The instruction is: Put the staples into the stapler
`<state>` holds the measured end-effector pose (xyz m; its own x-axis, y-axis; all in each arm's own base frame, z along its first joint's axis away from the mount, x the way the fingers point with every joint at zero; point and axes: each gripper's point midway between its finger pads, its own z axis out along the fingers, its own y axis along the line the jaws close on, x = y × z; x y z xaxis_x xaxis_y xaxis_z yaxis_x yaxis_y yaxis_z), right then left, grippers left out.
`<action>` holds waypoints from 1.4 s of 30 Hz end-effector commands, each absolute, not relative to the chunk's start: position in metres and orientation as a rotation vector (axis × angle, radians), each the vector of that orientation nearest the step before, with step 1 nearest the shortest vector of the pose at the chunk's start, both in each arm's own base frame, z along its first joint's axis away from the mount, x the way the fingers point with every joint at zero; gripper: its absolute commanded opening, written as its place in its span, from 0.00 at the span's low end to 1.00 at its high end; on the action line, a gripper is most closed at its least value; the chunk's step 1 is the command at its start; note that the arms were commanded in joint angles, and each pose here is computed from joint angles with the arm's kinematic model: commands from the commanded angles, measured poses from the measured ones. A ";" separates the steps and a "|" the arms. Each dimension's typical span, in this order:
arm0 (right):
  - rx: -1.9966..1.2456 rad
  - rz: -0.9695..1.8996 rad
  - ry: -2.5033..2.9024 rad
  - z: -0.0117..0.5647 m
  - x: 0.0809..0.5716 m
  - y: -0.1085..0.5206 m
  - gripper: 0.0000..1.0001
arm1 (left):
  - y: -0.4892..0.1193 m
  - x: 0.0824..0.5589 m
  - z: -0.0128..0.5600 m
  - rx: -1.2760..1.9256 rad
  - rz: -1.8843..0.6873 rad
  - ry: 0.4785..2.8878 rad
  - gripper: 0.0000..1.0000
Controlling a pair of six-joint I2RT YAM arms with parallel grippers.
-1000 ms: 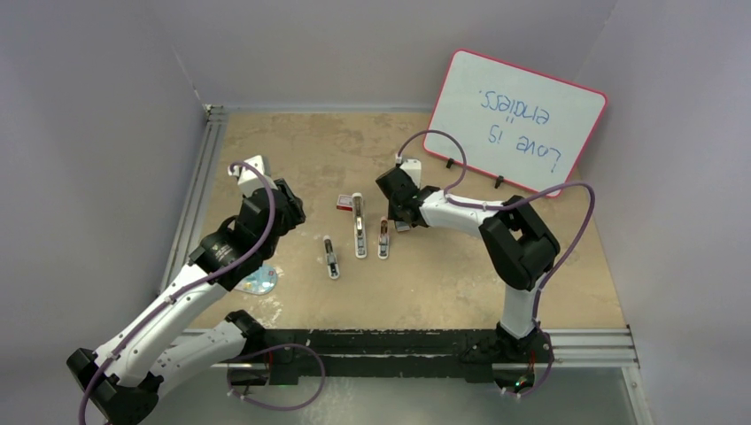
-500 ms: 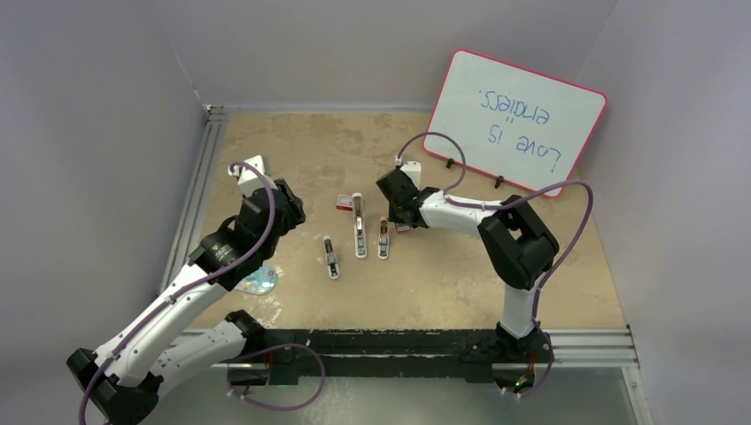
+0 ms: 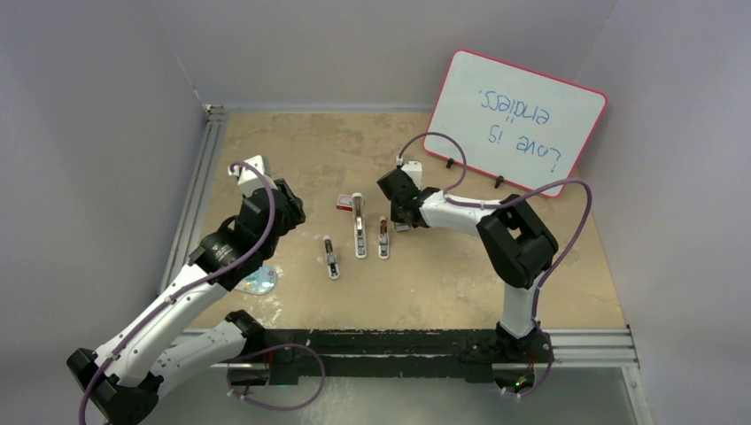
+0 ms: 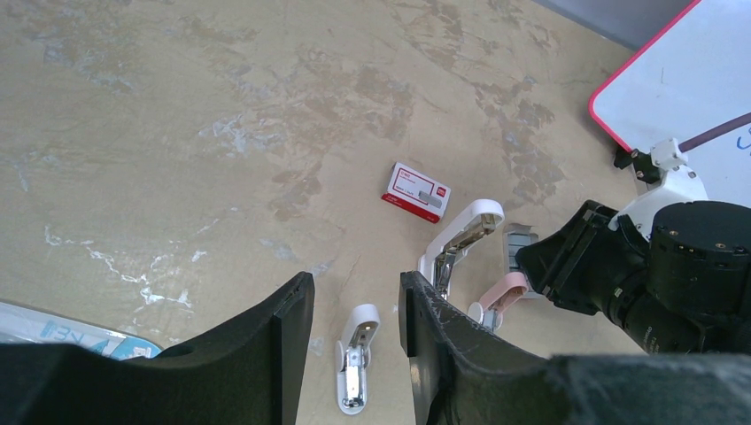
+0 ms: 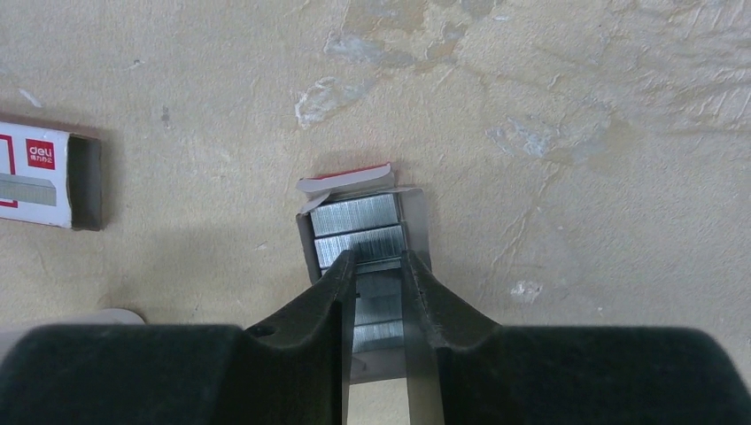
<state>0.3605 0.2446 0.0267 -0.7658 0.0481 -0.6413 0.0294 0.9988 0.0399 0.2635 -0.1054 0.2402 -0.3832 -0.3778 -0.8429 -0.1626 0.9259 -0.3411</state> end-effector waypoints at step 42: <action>0.560 0.294 2.616 0.036 0.252 0.213 0.25 | -0.108 0.266 0.253 -0.396 -0.293 1.923 0.40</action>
<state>0.2515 0.2038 0.0283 -0.8403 0.3576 -0.4074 0.2905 0.9316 0.2184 0.2624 -0.1069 0.2412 -0.3836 -0.3829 -0.8403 -0.1527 0.9237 -0.3512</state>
